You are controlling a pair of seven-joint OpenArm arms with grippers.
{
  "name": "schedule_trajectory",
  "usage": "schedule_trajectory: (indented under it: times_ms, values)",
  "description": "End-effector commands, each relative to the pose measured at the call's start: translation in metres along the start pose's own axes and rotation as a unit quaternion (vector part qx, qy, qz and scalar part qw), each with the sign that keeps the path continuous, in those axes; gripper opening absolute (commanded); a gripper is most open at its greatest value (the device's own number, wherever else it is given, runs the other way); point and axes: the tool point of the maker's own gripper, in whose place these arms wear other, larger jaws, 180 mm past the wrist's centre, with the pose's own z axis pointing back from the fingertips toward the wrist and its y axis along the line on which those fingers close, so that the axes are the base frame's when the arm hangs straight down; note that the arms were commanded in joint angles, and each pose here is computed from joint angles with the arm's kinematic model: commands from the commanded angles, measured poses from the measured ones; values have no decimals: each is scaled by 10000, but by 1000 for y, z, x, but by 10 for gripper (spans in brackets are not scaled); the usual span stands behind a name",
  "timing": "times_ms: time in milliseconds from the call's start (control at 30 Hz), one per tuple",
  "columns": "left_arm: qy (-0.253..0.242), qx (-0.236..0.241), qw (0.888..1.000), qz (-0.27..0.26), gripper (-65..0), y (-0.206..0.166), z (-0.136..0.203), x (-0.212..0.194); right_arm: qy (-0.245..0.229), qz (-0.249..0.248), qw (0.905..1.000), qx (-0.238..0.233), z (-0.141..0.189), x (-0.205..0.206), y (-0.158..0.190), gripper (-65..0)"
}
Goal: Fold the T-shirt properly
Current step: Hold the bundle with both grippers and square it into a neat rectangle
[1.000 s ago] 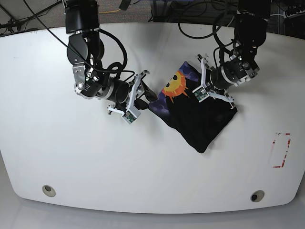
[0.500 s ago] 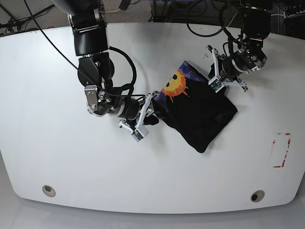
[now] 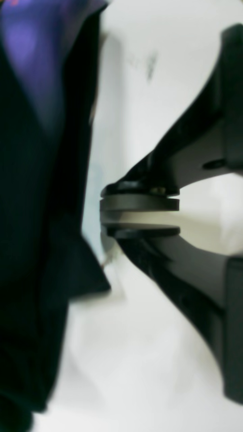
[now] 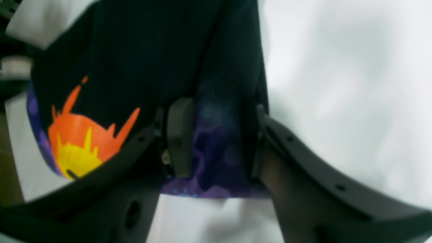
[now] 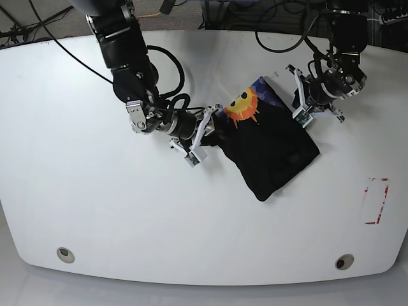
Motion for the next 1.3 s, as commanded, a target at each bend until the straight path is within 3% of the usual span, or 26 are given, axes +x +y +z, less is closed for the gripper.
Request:
schedule_trajectory:
  times_ms: [0, 300, 500, 700, 833, 867, 967, 1067, 1267]
  values:
    - [-229, 114, 9997, 15, -603, 16, -2, 18, -217, 194, 9996, 9, 7, 16, 4, -431]
    - [-306, 294, 9990, 123, -603, 51, -13, 35, -12, 14, 10000, 72, 18, -21, 41, -433]
    - [-355, 484, 9982, -70, -603, 64, -1, 40, 20, -14, 9999, 145, 11, -22, 62, -433]
    - [-652, 1112, 9914, -225, -600, 86, 40, 58, -487, 139, 9983, 274, 26, 15, 74, -433]
    - [-789, 1235, 9891, -105, -594, 81, 48, 72, -808, 37, 9967, 57, 49, 33, 50, -431]
    - [-833, 1221, 9890, -77, -572, 76, 49, 76, -907, -71, 9959, 7, 54, 37, 42, -431]
    - [-926, 1168, 9888, 75, -415, 62, 48, 88, -1076, -287, 9935, -227, 77, 42, 13, -431]
    - [-1041, 995, 9891, 298, -317, 45, 40, 99, -1129, -166, 9927, -380, 88, 52, -2, -430]
    - [-1326, 816, 9832, 952, -311, 18, 26, 120, -1000, -66, 9936, -526, 98, 47, -14, -431]
